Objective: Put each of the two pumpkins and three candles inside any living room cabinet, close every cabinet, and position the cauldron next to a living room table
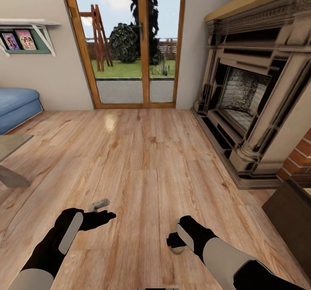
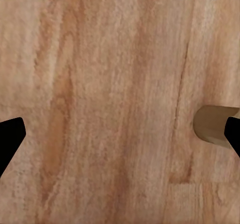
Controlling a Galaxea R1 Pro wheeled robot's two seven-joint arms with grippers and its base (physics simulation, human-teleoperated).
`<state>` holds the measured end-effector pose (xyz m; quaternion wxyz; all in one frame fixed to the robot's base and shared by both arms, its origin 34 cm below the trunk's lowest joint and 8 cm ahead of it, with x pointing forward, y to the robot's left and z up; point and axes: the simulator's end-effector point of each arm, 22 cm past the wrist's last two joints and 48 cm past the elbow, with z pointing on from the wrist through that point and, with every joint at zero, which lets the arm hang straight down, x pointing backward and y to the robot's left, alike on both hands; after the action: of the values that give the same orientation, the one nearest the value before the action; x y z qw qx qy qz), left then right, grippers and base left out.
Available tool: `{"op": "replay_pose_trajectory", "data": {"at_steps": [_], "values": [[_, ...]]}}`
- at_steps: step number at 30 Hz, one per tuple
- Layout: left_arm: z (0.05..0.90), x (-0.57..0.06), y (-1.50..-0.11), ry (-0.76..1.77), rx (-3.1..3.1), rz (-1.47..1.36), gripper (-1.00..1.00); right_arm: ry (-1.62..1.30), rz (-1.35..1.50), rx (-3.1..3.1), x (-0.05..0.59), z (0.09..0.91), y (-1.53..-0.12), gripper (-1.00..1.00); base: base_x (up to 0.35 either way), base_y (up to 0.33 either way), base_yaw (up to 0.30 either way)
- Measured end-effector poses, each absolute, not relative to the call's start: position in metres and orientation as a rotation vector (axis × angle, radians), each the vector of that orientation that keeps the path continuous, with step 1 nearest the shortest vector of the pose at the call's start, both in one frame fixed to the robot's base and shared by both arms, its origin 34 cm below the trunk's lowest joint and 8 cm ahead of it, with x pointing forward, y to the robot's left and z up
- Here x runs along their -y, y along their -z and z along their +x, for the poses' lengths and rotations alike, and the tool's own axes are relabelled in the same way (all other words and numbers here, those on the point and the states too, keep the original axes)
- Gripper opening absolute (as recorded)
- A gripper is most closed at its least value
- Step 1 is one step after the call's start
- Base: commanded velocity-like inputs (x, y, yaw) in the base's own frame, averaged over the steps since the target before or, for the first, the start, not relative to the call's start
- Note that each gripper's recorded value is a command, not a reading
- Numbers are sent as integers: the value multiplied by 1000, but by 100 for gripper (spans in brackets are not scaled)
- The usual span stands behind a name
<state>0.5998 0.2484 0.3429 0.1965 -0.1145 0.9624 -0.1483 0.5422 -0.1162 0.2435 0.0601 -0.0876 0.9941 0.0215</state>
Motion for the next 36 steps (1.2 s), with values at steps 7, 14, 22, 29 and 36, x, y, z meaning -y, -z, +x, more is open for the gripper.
{"op": "replay_pose_trajectory", "data": {"at_steps": [7,14,22,29,36], "values": [[599,-249,-343,412,-2697,-322,100,-64,-265,-3008,116,542,-244,100,160,-42,0],[599,-249,-342,411,-2697,-321,100,-63,-263,-3005,116,543,-244,100,154,-52,0],[599,-249,-342,411,-2697,-322,100,-64,-262,-3000,116,544,-244,100,52,-2,0],[599,-249,-342,411,-2698,-322,100,-66,-261,-2998,115,545,-244,100,105,21,0],[599,-249,-342,412,-2697,-321,100,-72,-258,-2996,114,545,-244,100,6,1,0]]}}
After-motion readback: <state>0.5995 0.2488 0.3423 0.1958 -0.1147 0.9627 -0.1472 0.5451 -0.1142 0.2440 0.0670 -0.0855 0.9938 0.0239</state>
